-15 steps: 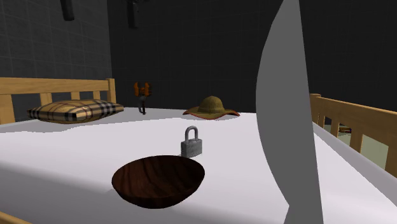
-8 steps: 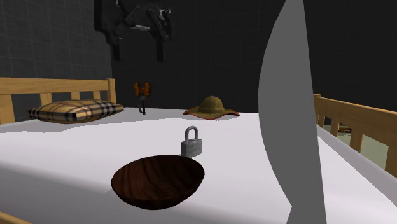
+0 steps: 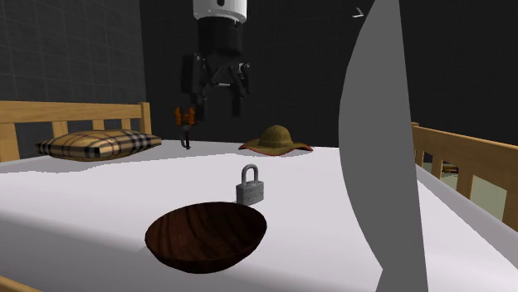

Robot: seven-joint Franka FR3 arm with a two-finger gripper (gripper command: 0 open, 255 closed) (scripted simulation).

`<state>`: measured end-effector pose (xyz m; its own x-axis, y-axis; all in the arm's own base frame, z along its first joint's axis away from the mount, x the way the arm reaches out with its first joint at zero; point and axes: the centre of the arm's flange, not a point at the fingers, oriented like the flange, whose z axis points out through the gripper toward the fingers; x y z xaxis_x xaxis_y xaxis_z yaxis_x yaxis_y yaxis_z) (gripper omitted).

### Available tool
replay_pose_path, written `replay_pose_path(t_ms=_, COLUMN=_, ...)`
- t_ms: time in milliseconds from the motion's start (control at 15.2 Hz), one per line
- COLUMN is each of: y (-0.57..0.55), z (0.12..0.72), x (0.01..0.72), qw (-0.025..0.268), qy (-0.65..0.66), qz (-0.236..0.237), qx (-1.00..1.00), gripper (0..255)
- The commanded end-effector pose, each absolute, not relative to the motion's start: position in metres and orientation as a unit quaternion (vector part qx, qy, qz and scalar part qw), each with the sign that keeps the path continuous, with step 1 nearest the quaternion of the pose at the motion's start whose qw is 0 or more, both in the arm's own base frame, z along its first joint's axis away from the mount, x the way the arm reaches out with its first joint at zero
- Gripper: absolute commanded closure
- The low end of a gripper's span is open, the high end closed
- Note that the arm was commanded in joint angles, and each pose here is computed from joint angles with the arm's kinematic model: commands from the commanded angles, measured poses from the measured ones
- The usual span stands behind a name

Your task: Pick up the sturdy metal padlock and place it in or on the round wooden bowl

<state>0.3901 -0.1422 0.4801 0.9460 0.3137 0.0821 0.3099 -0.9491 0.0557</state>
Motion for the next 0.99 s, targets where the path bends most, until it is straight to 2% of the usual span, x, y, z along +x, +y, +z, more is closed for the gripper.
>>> replay_pose_path(t_ms=0, y=-0.162, z=0.463, x=0.402, qw=0.019, qy=0.168, qz=0.043, qx=0.985, gripper=0)
replay_pose_path(t_ms=924, y=-0.267, z=0.364, x=0.472, qw=0.001, qy=0.217, qz=0.030, qx=0.976, gripper=0)
